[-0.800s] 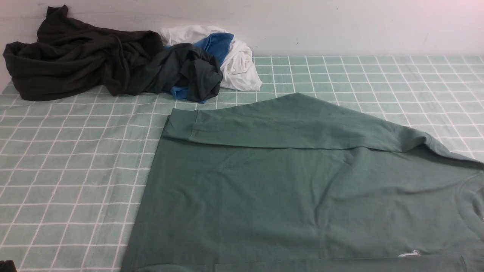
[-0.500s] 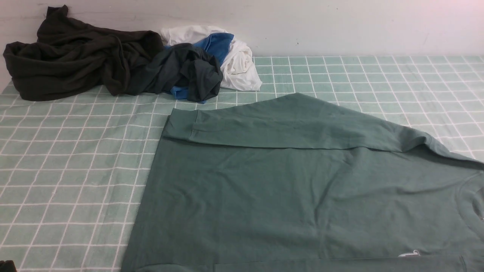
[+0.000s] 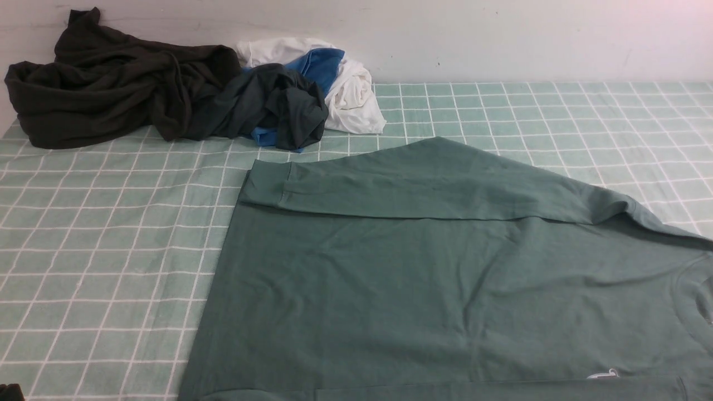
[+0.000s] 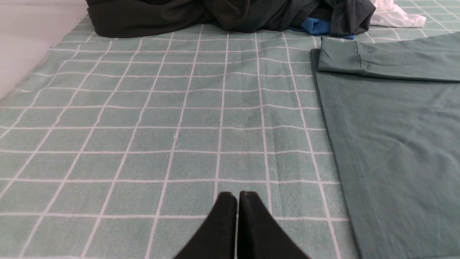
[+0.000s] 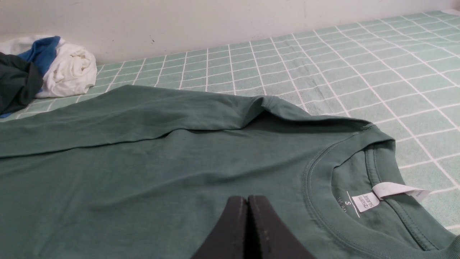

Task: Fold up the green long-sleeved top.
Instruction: Use the left arm to clamp the cuff closest to it

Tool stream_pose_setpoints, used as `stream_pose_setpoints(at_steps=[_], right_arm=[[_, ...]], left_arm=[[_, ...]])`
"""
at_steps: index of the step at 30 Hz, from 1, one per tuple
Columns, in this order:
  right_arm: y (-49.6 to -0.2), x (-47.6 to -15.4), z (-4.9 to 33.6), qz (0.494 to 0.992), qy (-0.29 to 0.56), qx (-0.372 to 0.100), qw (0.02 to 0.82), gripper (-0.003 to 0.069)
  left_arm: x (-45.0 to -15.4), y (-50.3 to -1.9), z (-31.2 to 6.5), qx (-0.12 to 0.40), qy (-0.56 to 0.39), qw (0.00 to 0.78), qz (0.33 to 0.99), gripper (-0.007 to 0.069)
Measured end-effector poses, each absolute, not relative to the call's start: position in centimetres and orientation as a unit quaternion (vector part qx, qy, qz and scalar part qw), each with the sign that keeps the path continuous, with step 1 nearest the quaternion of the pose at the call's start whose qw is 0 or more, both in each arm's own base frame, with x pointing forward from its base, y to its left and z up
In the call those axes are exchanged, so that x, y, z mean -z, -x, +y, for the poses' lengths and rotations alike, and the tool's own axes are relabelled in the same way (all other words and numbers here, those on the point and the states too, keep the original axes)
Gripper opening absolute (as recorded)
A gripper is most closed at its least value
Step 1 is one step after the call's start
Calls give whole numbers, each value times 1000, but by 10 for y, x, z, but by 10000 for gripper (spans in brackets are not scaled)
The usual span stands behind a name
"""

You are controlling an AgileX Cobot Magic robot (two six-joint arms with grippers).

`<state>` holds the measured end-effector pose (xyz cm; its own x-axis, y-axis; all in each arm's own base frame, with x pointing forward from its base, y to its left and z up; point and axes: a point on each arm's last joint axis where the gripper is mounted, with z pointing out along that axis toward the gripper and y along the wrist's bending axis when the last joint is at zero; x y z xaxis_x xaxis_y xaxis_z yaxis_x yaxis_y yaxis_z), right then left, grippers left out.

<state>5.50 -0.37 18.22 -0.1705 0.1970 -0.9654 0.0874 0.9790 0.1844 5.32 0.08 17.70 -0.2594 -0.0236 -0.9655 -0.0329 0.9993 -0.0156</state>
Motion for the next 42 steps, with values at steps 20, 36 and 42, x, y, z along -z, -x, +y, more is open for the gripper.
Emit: stream_pose_setpoints(at_steps=[20, 36, 42], right_arm=[[-55, -182, -4, 761, -114, -60, 636, -14], [-56, -190, 4, 655, -342, -329, 588, -14], [-56, -193, 4, 636, -360, -353, 584, -14]], left_arm=[[-177, -53, 2, -12, 13, 610, 792, -3], [-188, -56, -11, 368, 342, 559, 659, -3], [-191, -56, -12, 361, 327, 567, 665, -3]])
